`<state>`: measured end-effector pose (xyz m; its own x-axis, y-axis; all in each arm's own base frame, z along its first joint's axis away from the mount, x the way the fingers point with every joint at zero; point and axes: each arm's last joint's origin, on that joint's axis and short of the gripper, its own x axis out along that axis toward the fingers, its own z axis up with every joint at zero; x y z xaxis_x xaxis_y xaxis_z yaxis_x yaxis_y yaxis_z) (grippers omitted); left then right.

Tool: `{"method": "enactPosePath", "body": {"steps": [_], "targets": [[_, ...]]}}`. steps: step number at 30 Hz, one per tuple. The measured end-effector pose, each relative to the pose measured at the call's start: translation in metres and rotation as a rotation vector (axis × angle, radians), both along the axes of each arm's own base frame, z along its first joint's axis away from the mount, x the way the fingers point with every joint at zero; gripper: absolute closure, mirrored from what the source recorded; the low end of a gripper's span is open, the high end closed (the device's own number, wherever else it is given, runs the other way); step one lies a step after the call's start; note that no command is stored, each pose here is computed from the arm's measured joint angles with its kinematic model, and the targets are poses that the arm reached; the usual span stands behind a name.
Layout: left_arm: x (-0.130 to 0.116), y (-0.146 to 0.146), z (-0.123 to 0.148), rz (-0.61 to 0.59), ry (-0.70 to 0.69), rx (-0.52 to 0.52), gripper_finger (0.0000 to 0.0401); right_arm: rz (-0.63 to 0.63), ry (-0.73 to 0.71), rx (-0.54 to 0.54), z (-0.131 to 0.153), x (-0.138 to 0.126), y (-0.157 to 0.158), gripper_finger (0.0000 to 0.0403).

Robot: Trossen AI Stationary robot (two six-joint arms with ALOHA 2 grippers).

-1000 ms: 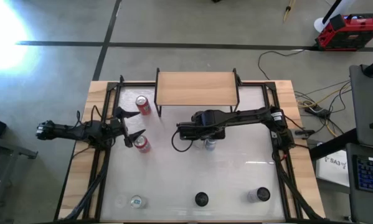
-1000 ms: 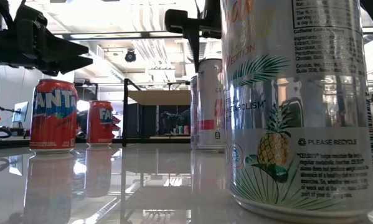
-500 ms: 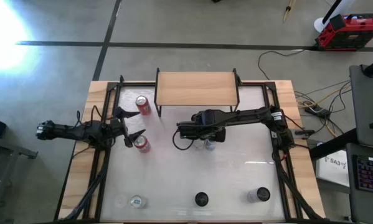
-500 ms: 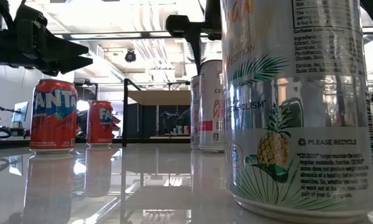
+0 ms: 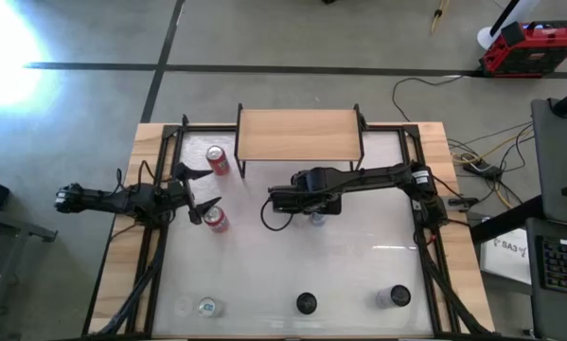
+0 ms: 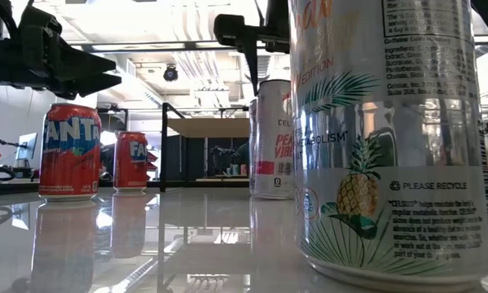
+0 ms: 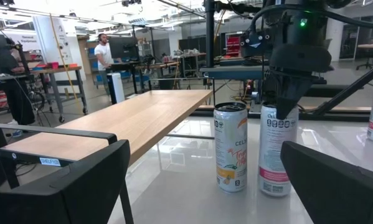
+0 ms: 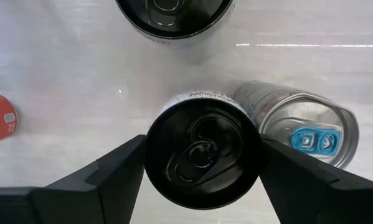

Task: Place canned beverage on shelf
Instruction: Adjust the white pink soda can

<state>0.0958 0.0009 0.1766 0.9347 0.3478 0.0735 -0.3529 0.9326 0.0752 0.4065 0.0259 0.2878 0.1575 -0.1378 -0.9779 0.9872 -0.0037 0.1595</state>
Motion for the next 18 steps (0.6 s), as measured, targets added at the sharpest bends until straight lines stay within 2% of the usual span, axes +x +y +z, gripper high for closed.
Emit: {"method": "enactPosePath", "body": {"steps": [18], "targets": [[0.0000, 0.0000, 0.0001, 0.000, 0.000, 0.000, 0.0001, 0.127, -0.005, 0.003, 0.0088, 0.0002, 0.0059, 0.0110]]}}
